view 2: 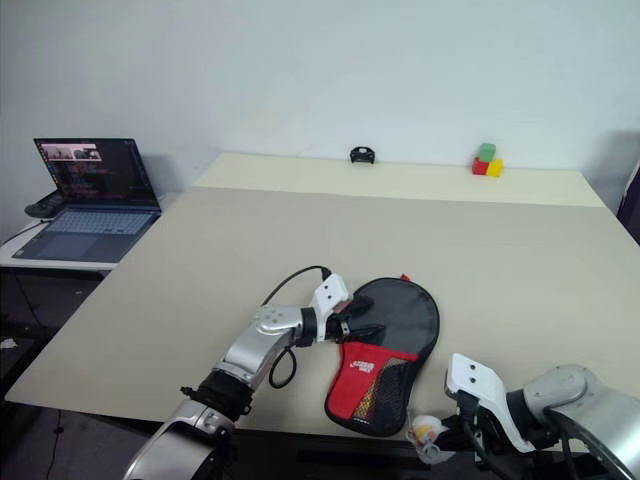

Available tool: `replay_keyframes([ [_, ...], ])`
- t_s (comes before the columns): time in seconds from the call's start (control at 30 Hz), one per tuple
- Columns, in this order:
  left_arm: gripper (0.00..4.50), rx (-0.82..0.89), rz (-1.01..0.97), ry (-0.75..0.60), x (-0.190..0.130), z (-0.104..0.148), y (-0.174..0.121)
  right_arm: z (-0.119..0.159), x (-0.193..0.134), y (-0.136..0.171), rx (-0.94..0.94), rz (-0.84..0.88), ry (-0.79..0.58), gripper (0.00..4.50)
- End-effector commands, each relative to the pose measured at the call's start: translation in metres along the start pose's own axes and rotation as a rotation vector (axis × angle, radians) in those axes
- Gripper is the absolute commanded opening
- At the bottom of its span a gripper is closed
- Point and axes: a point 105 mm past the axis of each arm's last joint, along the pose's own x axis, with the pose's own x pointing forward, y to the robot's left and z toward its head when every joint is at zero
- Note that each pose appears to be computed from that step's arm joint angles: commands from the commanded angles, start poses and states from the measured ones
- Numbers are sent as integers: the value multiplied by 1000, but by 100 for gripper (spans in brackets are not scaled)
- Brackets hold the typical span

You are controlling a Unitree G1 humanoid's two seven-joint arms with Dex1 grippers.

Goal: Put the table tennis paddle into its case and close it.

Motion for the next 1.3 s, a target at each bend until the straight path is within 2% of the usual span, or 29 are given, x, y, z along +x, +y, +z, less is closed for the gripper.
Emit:
replay_keyframes([
  [0.03,345,-55,-32,156,1,-43,-14,6,5,24,-38,107,-8,6],
  [0.33,345,-46,-33,154,3,-40,-13,24,31,43,-68,184,-55,5],
  [0.57,345,-45,-36,150,6,-38,-13,25,35,29,-40,107,-64,5],
  [0.63,345,-46,-33,147,6,-38,-12,25,32,27,-39,93,-63,77],
  [0.8,345,-49,-30,139,8,-37,-12,32,23,24,-26,40,-95,224],
  [1.07,345,-56,-31,127,10,-35,-14,45,2,15,2,-38,-162,224],
  [1.3,345,-56,-30,117,14,-33,-14,48,-14,19,14,-38,-178,224],
])
